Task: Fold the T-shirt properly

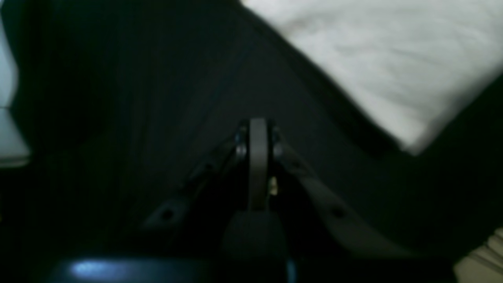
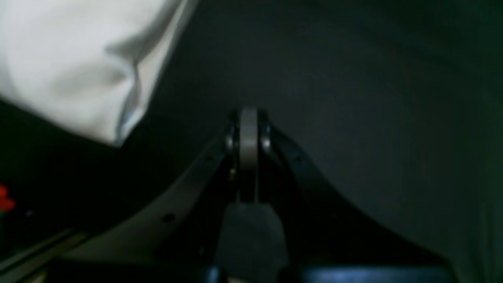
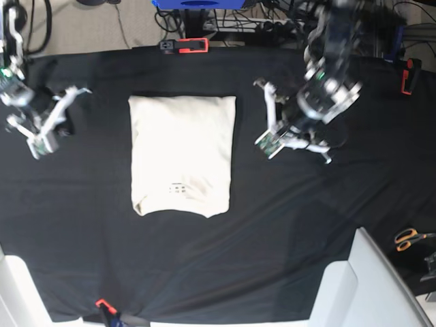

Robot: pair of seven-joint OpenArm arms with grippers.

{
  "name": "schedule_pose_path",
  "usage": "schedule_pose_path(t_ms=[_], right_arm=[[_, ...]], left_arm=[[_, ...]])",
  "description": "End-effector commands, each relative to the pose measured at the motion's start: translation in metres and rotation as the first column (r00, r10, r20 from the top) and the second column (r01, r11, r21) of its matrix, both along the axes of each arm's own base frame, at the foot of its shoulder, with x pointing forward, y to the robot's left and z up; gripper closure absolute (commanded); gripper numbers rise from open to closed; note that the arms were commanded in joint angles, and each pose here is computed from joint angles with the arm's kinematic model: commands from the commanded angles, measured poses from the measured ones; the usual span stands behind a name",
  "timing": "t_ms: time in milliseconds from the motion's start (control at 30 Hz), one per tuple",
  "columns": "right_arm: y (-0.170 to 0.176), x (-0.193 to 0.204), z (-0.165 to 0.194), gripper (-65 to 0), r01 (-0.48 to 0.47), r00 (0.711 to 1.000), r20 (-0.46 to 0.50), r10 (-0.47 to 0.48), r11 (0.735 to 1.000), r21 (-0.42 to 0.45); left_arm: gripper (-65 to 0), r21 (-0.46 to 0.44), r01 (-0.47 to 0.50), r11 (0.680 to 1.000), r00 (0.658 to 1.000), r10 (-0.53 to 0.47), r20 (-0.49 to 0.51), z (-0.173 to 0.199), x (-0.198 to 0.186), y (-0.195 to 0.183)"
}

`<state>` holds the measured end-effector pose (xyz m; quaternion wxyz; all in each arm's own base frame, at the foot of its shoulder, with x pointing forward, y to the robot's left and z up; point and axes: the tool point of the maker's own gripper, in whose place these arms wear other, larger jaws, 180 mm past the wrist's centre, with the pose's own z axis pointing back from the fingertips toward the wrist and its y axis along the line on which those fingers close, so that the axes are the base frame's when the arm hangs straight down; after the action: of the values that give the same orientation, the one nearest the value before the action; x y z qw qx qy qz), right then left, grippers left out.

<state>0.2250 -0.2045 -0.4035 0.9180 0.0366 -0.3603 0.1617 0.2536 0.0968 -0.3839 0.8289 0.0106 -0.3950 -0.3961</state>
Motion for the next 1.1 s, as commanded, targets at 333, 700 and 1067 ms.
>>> schedule_pose_path(t_ms=[333,700,1067], right_arm=[[-0.024,-0.139,-0.017,0.0,0.185,0.932,-0.305,-0.196,0.981,-0.062],[-0.039,-0.244,-0.057,0.0,0.236,0.755,-0.599,-0.269,0.962,-0.134],[0.03,-0.34,-0.215,0.0,0.235,0.431,-0.895,-0.118,0.972,-0.015]], left_arm=[[0.0,0.002,-0.048,0.999,0.948,0.046,-0.316,-0.047,-0.151,0.017],[0.0,0.023,-0.077,0.997,0.797,0.076,-0.6,-0.097,-0.265,0.018],[0.0,0.077,-0.183,0.98,0.433,0.151,-0.888,-0.249,-0.388,0.048]])
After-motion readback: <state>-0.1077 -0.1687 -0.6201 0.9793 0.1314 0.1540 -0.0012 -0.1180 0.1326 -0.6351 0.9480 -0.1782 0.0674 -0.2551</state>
